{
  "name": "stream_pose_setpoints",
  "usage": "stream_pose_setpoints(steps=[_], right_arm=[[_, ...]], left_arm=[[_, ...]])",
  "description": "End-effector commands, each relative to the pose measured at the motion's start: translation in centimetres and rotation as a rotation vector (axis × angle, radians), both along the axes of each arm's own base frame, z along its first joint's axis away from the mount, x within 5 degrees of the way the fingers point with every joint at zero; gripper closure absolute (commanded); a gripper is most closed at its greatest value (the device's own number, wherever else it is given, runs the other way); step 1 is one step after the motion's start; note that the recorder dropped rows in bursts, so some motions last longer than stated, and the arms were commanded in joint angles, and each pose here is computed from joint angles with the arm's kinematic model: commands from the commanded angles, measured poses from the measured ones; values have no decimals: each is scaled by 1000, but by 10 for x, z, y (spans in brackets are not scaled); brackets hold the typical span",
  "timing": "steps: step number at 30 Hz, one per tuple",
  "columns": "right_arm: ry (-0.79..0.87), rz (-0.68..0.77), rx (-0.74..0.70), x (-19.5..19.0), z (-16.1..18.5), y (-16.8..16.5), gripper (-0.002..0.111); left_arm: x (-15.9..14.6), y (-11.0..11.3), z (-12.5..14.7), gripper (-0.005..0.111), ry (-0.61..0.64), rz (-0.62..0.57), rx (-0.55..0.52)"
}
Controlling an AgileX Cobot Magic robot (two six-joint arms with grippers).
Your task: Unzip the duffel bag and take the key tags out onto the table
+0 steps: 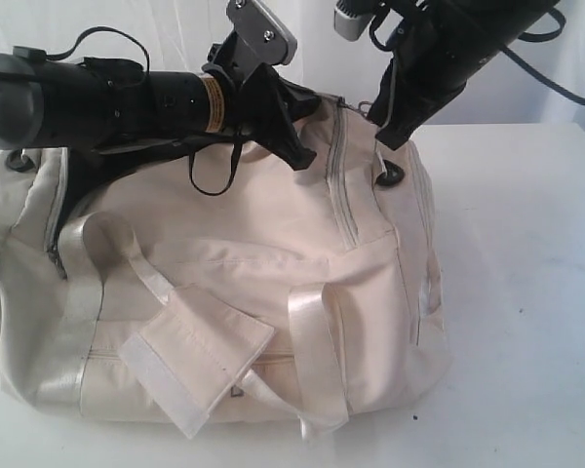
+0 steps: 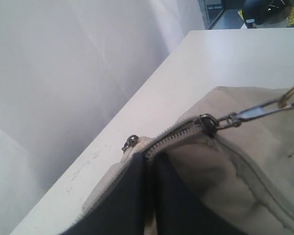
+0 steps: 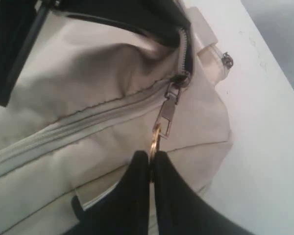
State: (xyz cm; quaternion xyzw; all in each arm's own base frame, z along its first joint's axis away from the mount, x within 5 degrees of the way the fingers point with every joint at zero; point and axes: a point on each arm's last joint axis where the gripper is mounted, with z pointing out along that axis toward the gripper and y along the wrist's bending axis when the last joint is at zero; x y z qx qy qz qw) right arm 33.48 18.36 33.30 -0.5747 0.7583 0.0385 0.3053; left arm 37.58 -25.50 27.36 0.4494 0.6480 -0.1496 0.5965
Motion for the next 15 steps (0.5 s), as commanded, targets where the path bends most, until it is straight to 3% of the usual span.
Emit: stream_pose_setpoints(steps=[1,15], right_arm=[[91,17,-111,-13,2,-15,108],[204,6,-181,-22,-3,-21,108]], left_arm=[[10,14,1,107,64,151,-13],[13,33,18,107,78,342,46]])
